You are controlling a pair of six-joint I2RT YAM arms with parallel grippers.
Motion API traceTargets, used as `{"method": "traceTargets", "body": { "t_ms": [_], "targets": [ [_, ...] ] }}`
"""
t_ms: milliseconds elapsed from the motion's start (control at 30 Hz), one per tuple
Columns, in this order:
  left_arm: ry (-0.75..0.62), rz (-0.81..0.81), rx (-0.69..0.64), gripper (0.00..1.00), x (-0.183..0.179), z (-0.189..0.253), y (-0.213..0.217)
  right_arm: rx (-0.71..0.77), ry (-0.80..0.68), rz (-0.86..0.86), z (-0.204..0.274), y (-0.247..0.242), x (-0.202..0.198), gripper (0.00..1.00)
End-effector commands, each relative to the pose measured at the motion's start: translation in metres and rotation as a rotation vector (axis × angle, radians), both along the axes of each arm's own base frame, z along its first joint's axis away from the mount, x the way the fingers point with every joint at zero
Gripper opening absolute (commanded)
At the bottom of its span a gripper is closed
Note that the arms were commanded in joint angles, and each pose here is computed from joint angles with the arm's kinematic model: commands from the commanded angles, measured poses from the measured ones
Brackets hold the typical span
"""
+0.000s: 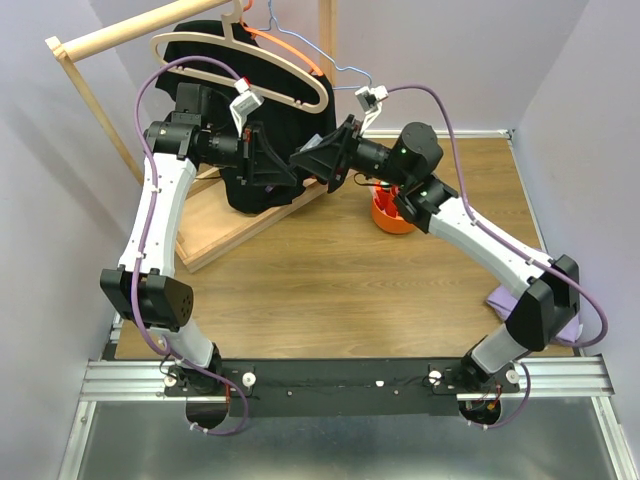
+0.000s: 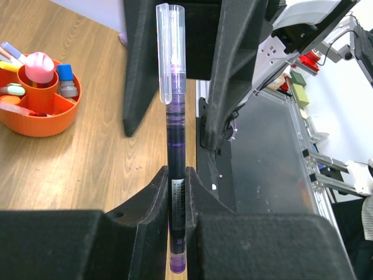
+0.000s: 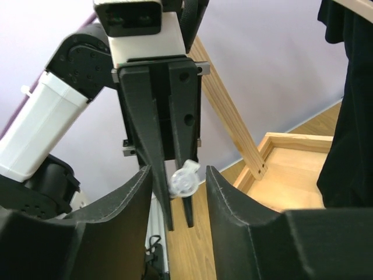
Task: Sort the stationery into containers
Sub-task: Place the pen in the storage box.
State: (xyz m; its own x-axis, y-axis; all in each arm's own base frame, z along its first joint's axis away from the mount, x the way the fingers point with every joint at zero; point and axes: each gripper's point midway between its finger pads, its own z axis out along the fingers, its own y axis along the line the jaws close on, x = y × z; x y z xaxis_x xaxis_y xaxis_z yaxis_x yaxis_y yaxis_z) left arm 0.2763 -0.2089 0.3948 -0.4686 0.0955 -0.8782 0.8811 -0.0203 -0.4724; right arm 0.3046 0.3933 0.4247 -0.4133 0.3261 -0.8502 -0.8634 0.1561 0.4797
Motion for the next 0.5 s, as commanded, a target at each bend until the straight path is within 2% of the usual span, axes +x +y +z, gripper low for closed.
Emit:
{"method": "traceTargets", "body": {
  "t_ms": [0, 67, 200, 267, 333, 367, 433, 467],
  "targets": [
    [-0.008, -0.105, -0.137, 0.0, -0.015, 0.027, 0.001, -0.001, -0.003, -0.046, 0.002, -0.007, -0.003, 0.43],
    [-0.002, -0.105, -0.137, 0.0, -0.016, 0.026, 0.001, -0.001, 0.001, -0.056, 0.001, -0.007, 0.0, 0.39],
    [0.004, -0.104, -0.137, 0.0, -0.018, 0.025, 0.001, 0.008, -0.002, -0.069, 0.002, -0.005, 0.006, 0.4],
    [0.003, -0.103, -0.136, 0.0, -0.018, 0.024, 0.001, 0.007, -0.002, -0.068, 0.0, -0.003, 0.008, 0.31],
    [0.003, -0.104, -0.137, 0.0, -0.019, 0.025, 0.001, 0.006, -0.019, -0.073, 0.003, -0.002, 0.01, 0.14],
    [0.0, -0.105, -0.137, 0.0, -0.019, 0.025, 0.001, 0.003, -0.023, -0.076, 0.002, -0.001, 0.011, 0.09],
    [-0.001, -0.102, -0.133, 0.09, -0.019, 0.024, 0.001, -0.01, -0.041, -0.084, 0.001, -0.001, 0.013, 0.01],
    [-0.006, -0.099, -0.13, 0.1, -0.02, 0.024, 0.001, -0.017, -0.044, -0.088, -0.001, -0.002, 0.014, 0.01]
  ]
}}
